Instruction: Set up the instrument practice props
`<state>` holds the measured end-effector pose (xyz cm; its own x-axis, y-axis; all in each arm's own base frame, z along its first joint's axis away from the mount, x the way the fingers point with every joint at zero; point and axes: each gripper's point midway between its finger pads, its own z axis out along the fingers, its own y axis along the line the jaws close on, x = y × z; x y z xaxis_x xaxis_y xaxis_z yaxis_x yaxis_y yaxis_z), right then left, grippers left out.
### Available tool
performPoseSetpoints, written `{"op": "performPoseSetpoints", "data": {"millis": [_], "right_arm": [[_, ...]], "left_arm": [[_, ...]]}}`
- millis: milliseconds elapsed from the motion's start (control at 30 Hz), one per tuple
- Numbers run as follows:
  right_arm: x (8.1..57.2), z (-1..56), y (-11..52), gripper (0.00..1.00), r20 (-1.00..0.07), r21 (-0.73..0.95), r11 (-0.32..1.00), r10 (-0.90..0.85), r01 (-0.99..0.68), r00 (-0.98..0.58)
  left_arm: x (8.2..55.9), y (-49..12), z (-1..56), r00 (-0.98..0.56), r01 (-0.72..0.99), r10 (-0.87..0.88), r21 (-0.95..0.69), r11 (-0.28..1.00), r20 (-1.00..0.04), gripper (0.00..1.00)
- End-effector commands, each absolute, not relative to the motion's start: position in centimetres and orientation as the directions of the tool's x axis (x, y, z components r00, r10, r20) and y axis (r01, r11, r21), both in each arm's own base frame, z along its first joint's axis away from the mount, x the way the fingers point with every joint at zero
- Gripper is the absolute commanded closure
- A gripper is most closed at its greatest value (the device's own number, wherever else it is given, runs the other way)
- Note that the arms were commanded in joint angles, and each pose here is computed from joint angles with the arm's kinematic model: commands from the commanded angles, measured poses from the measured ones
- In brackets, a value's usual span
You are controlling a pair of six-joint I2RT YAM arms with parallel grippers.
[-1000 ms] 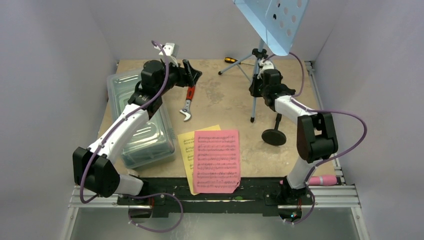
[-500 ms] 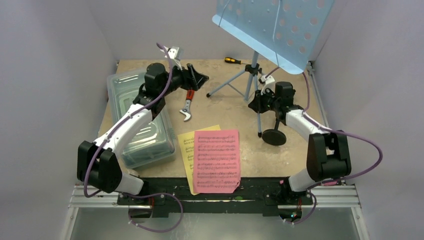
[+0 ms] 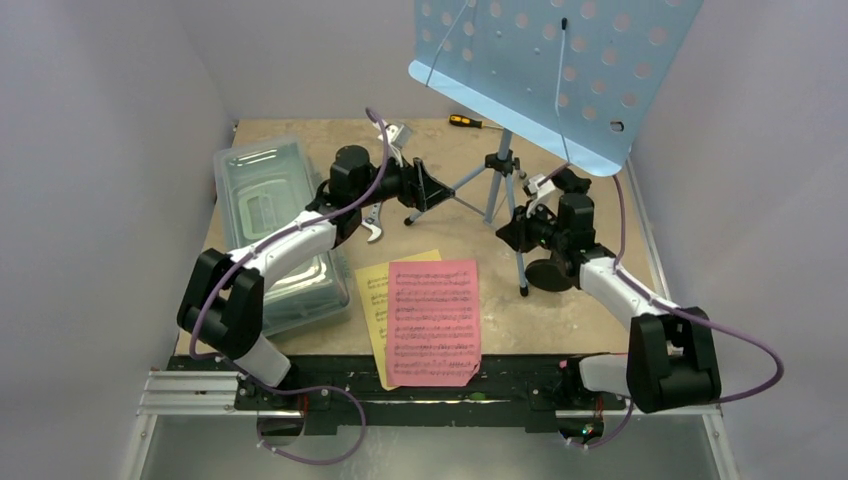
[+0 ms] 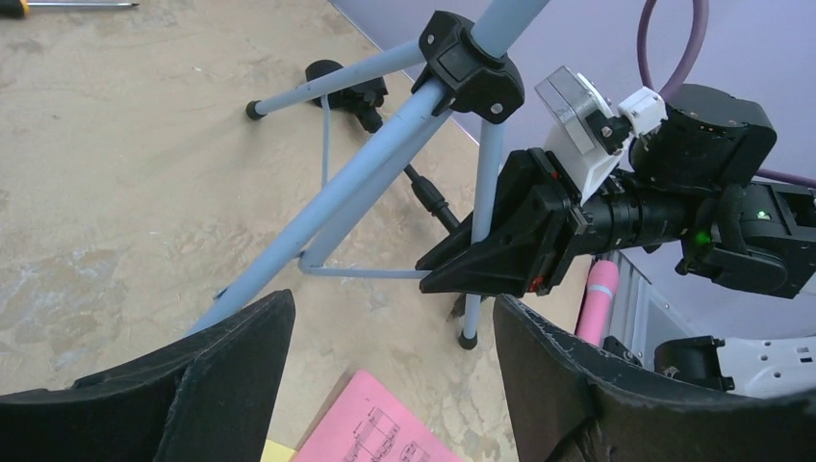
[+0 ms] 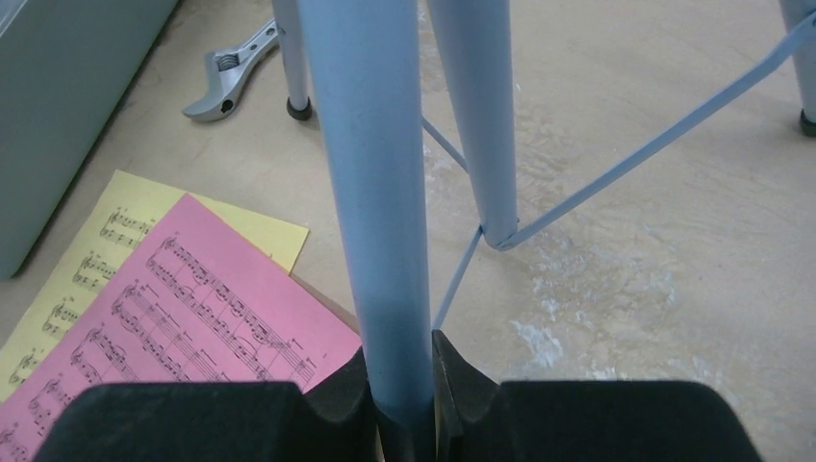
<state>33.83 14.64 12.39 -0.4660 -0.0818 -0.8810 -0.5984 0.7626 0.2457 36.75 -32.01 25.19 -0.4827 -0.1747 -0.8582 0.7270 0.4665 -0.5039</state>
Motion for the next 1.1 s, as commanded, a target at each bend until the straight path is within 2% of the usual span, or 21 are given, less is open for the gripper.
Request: {"op": "performPoseSetpoints", "data": {"millis": [0, 100, 233, 400, 500, 700, 833, 933, 1067], "right_arm": [[33.3, 12.9, 13.2, 0.89, -0.866, 0.280, 0.840, 0.013, -0.465, -0.499], [34.1, 12.4, 10.7, 0.72, -0.867, 0.238, 0.916, 0.050, -0.323, -0.495], [34.3, 12.6, 10.0, 0.64, -0.870, 0.231, 0.931, 0.068, -0.282, -0.489], [33.8, 14.2, 8.4, 0.43, -0.876, 0.223, 0.959, 0.116, -0.178, -0.469], [33.0, 16.0, 9.8, 0.35, -0.848, 0.316, 0.927, 0.180, -0.202, -0.498], [30.2, 19.0, 10.0, 0.22, -0.824, 0.373, 0.907, 0.226, -0.197, -0.519], [28.3, 22.1, 9.7, 0.02, -0.829, 0.433, 0.885, 0.315, -0.172, -0.462], [26.8, 23.5, 10.2, 0.02, -0.792, 0.507, 0.847, 0.385, -0.161, -0.473], [24.4, 23.2, 13.3, 0.02, -0.742, 0.579, 0.759, 0.339, -0.298, -0.578]], "left_arm": [[36.6, -32.1, 27.8, -0.410, 0.763, -0.202, -0.456, 0.457, -0.889, 0.25], [36.6, -31.9, 28.2, -0.404, 0.760, -0.199, -0.449, 0.471, -0.893, 0.25], [36.4, -31.3, 29.5, -0.379, 0.756, -0.216, -0.435, 0.488, -0.900, 0.25], [36.4, -30.5, 30.6, -0.344, 0.745, -0.228, -0.412, 0.524, -0.911, 0.25], [36.5, -30.1, 31.0, -0.337, 0.735, -0.224, -0.404, 0.545, -0.915, 0.25], [36.4, -29.3, 32.5, -0.298, 0.726, -0.225, -0.373, 0.578, -0.928, 0.25], [36.0, -28.6, 33.8, -0.260, 0.726, -0.235, -0.350, 0.592, -0.937, 0.25], [36.0, -28.0, 34.4, -0.237, 0.714, -0.242, -0.337, 0.614, -0.941, 0.25], [36.1, -27.5, 34.7, -0.217, 0.702, -0.233, -0.318, 0.637, -0.948, 0.25]]}}
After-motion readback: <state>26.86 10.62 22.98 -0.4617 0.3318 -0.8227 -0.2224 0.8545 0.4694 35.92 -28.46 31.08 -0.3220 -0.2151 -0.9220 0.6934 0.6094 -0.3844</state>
